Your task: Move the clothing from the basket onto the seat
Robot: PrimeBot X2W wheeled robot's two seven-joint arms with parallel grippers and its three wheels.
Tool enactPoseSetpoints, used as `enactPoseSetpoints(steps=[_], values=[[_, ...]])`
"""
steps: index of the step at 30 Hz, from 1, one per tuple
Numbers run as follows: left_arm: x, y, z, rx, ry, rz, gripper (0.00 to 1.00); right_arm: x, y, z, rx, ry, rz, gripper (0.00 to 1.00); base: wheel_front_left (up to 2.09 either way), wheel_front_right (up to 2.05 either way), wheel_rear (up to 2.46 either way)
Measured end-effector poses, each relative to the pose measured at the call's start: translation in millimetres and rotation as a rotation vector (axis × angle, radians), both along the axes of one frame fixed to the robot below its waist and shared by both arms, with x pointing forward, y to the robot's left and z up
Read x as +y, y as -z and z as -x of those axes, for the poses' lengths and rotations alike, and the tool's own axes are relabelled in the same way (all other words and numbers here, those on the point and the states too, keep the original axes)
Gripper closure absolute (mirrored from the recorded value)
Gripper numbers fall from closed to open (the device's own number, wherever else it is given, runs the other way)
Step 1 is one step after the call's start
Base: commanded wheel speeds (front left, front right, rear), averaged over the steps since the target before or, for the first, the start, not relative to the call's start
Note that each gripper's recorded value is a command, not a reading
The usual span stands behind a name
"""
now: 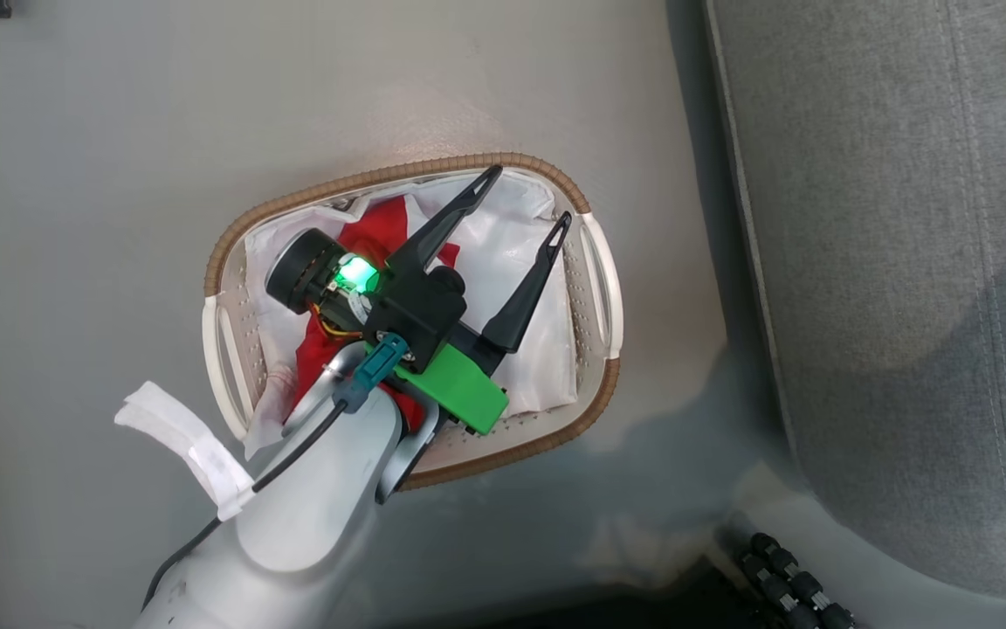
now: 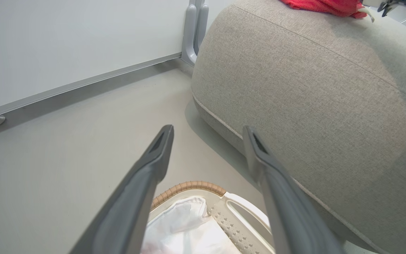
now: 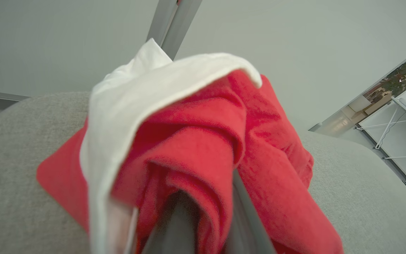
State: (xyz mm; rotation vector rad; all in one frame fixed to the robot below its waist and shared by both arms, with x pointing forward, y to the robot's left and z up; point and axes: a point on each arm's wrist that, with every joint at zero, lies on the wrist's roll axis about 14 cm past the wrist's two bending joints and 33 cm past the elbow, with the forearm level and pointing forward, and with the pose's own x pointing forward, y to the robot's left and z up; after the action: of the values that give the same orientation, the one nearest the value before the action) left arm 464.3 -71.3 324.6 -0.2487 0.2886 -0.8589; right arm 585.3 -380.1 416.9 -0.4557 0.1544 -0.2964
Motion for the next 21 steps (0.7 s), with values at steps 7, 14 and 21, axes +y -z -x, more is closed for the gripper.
enactPoseSetpoints(steps=[7,14,21], values=[[-1,-17,4,-0.016,-0.004,0.008,0.00,3,-10,30,0.007,-0.007,0.014,0.00,0.00,0.00,0.00],[4,-42,7,-0.040,-0.038,0.023,0.00,11,-17,67,0.027,-0.024,0.012,0.00,0.00,0.00,0.00],[15,-76,10,-0.063,-0.106,0.054,0.00,21,-55,81,-0.037,-0.056,0.012,0.00,0.00,0.00,0.00]])
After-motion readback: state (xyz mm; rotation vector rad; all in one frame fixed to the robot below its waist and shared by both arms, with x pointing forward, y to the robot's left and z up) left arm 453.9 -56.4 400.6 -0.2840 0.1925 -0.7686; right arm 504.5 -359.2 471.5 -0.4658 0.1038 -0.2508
